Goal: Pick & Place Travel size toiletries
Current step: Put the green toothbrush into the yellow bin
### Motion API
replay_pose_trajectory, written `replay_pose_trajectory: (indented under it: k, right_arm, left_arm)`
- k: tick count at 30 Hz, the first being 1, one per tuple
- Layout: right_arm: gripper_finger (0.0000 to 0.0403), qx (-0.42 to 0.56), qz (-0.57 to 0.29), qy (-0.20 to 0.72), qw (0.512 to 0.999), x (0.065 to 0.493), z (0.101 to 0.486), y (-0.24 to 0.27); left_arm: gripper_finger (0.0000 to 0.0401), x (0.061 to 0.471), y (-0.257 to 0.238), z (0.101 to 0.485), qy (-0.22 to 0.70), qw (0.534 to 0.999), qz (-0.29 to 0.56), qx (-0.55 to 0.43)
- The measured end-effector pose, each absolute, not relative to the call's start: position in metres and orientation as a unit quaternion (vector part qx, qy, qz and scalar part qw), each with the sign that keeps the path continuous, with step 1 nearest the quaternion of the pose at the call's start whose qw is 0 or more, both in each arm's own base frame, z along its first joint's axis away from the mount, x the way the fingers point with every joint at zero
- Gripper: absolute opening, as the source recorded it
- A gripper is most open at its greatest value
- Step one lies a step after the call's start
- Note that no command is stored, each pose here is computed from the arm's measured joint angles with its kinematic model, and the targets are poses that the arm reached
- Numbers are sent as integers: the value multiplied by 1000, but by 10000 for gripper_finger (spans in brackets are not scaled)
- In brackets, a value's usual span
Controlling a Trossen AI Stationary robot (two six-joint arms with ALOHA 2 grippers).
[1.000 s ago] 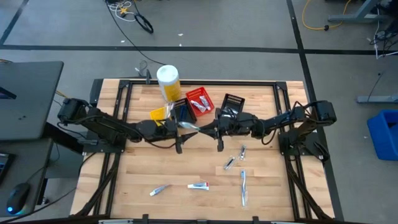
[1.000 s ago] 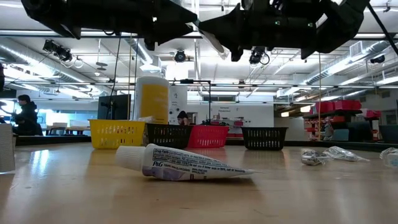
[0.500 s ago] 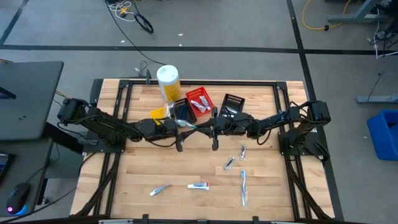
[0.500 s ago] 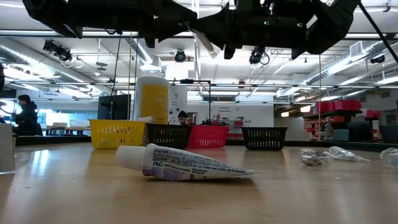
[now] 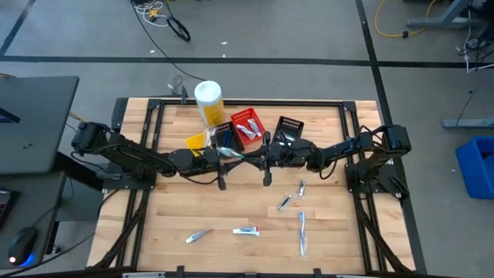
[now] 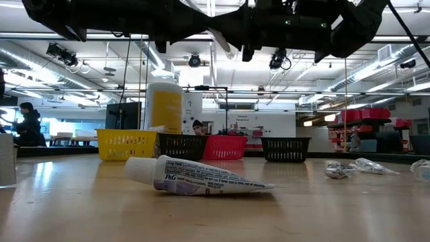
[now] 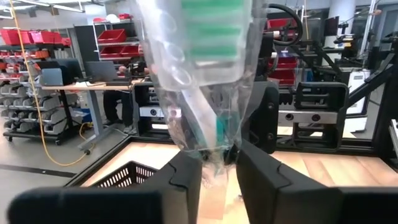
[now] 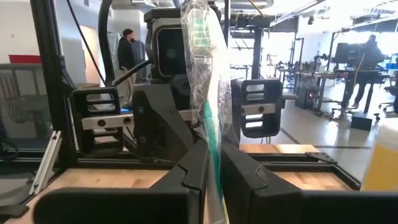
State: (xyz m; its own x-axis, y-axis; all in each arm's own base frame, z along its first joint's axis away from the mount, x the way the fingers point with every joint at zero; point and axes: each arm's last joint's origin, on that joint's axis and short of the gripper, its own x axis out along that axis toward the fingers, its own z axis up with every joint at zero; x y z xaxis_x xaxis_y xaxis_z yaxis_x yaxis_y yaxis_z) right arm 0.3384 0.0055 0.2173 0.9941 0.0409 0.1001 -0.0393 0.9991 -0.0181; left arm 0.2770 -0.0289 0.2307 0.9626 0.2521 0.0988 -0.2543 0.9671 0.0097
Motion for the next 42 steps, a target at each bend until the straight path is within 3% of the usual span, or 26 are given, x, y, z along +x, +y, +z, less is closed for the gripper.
replay_pose_trajectory:
  k: [5, 11, 16, 24, 26, 33, 42]
  right_arm:
    - [39, -8, 22, -37, 999, 339, 214, 6]
    - [39, -8, 24, -38, 999, 339, 214, 6]
    - [39, -8, 22, -43, 999, 339, 215, 6]
    - [41, -10, 20, -42, 999, 339, 215, 5]
    - [46, -9, 20, -38, 999, 339, 214, 6]
    - [94, -8, 11, 5, 1000, 338, 209, 2]
    - [177, 6, -57, 188, 980, 310, 209, -12]
  left_arm:
    - [136, 277, -29, 234, -61, 991, 118, 8]
    - [141, 277, -31, 238, -85, 992, 96, 12]
    - [118, 277, -30, 236, -71, 992, 103, 17]
    - [36, 277, -29, 234, -62, 989, 131, 17]
    - [33, 277, -29, 234, -62, 989, 132, 17]
    - [34, 277, -28, 227, -34, 986, 160, -16]
    - [34, 268, -25, 225, 21, 980, 183, -82]
